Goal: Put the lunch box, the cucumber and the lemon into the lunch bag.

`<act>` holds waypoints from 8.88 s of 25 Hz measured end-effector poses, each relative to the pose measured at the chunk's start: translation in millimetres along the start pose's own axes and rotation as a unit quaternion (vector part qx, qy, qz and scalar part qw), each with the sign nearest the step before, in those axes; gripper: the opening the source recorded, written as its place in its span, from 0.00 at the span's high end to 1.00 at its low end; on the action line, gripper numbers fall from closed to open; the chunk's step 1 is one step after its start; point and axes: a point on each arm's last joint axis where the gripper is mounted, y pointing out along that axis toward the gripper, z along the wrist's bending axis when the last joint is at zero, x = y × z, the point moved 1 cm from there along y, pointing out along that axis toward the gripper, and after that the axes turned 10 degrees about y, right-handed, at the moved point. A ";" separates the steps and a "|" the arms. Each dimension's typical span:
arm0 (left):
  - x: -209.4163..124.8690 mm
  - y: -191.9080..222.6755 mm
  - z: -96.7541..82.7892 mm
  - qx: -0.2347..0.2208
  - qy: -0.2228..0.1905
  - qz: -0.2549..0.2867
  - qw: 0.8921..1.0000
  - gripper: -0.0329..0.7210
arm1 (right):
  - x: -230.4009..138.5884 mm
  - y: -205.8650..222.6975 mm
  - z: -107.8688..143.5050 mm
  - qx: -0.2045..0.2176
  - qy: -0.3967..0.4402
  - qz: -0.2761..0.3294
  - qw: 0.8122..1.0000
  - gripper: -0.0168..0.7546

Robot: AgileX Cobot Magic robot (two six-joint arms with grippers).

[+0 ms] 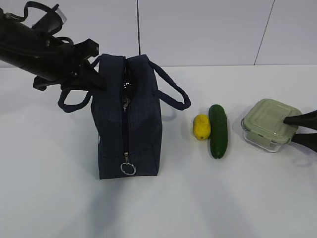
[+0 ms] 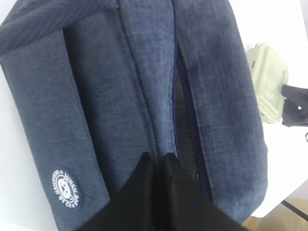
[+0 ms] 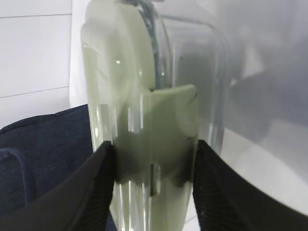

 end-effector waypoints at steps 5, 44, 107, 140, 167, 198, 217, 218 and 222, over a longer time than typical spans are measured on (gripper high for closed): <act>0.0 0.0 0.0 0.000 0.000 0.000 1.000 0.96 | -0.9 -3.5 7.3 -0.003 0.002 -0.001 1.000 0.50; 12.6 -9.1 -15.5 -0.018 0.043 0.013 0.999 0.96 | -21.9 -5.1 86.6 0.015 -0.039 0.010 0.999 0.50; 6.3 -2.1 -31.3 -0.033 0.057 0.025 0.998 0.96 | -142.1 102.5 219.1 0.005 -0.151 0.233 0.961 0.50; 6.3 -2.0 -35.0 -0.048 0.042 0.024 0.998 0.96 | -165.7 160.1 175.1 -0.056 -0.162 0.281 0.944 0.50; 5.6 -2.3 -37.2 -0.059 0.033 0.027 0.997 0.96 | -199.6 216.9 151.0 -0.022 -0.165 0.270 0.948 0.50; 5.3 -2.0 -40.7 -0.078 0.019 0.029 0.996 0.96 | -204.3 216.8 161.8 0.059 -0.212 0.283 0.934 0.36; 5.0 -2.0 -40.5 -0.078 0.030 0.030 0.996 0.96 | -212.2 211.0 162.9 0.076 -0.212 0.326 0.918 0.36; 4.9 -2.0 -40.4 -0.077 0.031 0.030 0.996 0.96 | -212.2 211.0 162.9 0.076 -0.212 0.326 0.918 0.36; 4.6 -1.9 -39.8 -0.074 0.034 0.032 0.996 0.96 | -212.2 211.0 162.9 0.076 -0.212 0.326 0.918 0.36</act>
